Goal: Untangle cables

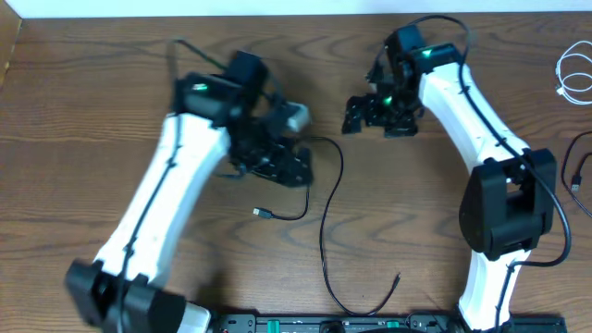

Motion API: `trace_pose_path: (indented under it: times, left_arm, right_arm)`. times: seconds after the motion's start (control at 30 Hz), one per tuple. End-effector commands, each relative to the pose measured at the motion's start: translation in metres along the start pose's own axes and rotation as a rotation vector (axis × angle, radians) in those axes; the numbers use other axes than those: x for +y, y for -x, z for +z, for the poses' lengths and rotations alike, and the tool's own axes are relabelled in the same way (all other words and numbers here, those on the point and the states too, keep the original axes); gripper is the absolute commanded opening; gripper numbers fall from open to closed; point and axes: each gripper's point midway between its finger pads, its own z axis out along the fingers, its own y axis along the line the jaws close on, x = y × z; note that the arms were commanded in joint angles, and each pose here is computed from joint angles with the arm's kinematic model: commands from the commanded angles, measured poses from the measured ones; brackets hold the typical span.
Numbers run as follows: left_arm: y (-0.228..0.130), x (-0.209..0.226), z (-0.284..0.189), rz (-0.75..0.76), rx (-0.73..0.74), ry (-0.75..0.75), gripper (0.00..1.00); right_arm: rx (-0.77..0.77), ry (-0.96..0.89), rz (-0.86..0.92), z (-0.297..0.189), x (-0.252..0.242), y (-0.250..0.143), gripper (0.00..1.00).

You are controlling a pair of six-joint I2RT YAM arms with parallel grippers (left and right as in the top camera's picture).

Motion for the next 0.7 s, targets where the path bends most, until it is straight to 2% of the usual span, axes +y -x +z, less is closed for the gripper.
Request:
trace_pose_path:
  times: [0.0,0.1,0.27,0.47,0.67]
  left_arm:
    - [0.006,0.048,-0.044,-0.168,-0.16,0.136,0.91]
    - [0.004,0.077,-0.071,-0.271,-0.257,0.17,0.91]
    - [-0.006,0.111,-0.091,-0.391,-0.304,0.198,0.92]
    - [-0.009,0.12,-0.097,-0.421,-0.319,0.206,0.93]
    - [-0.008,0.121,-0.097,-0.415,-0.323,0.208,0.92]
  right_arm:
    - [0.048,0.054,-0.058,0.017,0.033,-0.018,0.99]
    - [0.062,0.034,-0.063,0.037,0.05,-0.03,0.96]
    - [0.097,0.013,-0.047,0.08,0.078,-0.061,0.97]
    - [0.138,-0.041,-0.015,0.108,0.078,-0.091,0.96]
    - [0.127,-0.063,-0.025,0.105,0.077,-0.093,0.91]
